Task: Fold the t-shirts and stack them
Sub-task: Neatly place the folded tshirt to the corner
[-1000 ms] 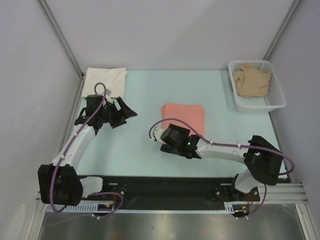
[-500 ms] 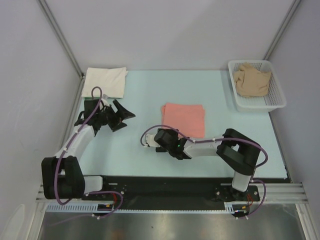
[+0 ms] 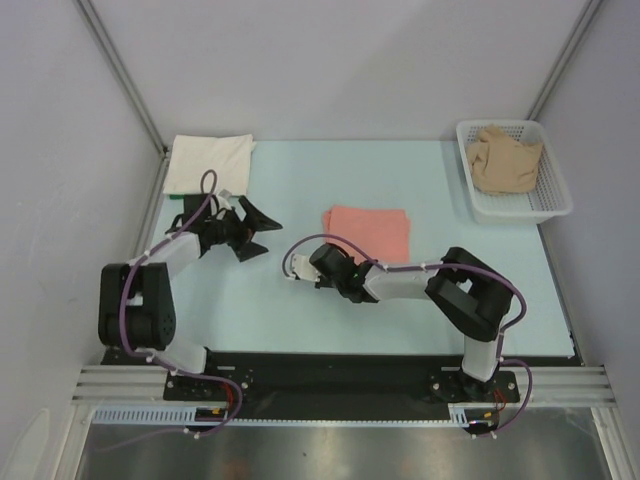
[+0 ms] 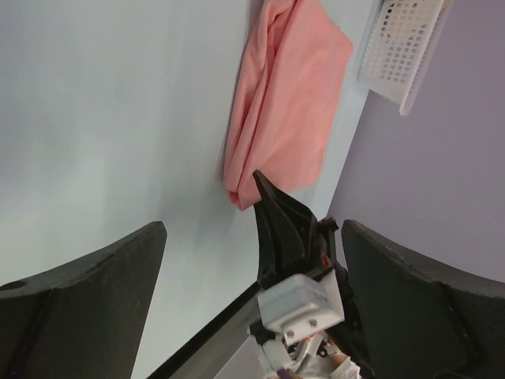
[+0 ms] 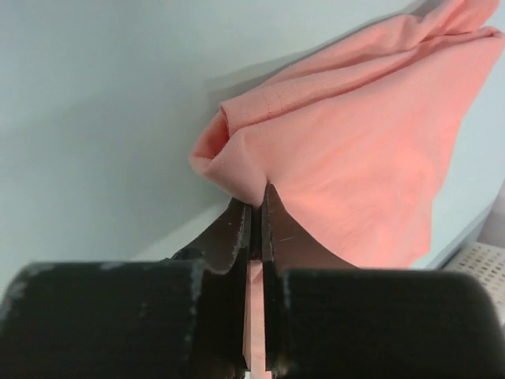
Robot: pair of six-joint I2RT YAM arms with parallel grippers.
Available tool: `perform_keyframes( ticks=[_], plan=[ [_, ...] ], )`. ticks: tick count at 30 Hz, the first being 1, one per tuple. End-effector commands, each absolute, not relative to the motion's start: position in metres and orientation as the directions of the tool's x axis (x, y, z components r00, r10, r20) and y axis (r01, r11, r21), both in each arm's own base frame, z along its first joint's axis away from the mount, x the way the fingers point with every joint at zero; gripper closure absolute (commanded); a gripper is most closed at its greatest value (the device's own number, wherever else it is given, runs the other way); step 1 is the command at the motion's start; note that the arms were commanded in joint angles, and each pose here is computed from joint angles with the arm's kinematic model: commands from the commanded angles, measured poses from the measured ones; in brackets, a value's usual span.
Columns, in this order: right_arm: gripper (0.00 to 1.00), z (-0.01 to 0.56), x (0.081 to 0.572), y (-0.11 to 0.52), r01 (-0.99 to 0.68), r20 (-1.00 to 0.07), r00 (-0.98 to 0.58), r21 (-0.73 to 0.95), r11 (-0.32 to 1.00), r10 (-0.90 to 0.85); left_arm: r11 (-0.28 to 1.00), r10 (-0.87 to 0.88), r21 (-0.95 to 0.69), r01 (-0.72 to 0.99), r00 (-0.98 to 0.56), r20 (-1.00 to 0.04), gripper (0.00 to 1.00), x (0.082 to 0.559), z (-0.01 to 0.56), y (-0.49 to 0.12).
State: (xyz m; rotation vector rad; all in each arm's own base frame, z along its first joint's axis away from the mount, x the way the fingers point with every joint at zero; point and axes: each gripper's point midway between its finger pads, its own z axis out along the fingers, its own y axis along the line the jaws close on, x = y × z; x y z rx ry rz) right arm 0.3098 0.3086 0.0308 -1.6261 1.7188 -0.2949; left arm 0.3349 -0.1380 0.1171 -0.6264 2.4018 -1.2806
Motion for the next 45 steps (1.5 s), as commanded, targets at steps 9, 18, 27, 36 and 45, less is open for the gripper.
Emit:
perform_keyframes(
  ticks=[9,18,27,36,45],
  plan=[
    [1.00,0.099,0.324,0.303,-0.768,-0.481,0.031,-0.572,0.287,-0.876,0.397,-0.373,-0.915,-0.072,-0.923,-0.089,0.00,0.384,0.115,-0.249],
    [1.00,0.116,0.332,0.288,-0.761,-0.524,0.015,-0.559,0.330,-0.852,0.361,-0.386,-0.919,-0.156,-0.922,0.005,0.00,0.400,0.090,-0.270],
    [1.00,0.135,0.342,0.284,-0.741,-0.566,0.009,-0.557,0.375,-0.824,0.364,-0.388,-0.901,-0.235,-0.918,0.083,0.00,0.400,0.068,-0.292],
    [1.00,0.151,0.341,0.285,-0.726,-0.599,0.009,-0.555,0.407,-0.801,0.368,-0.427,-0.882,-0.294,-0.896,0.120,0.00,0.425,0.045,-0.304],
    [1.00,0.155,0.331,0.295,-0.736,-0.638,-0.001,-0.521,0.433,-0.770,0.414,-0.436,-0.856,-0.309,-0.893,0.111,0.10,0.443,0.024,-0.309]
  ],
)
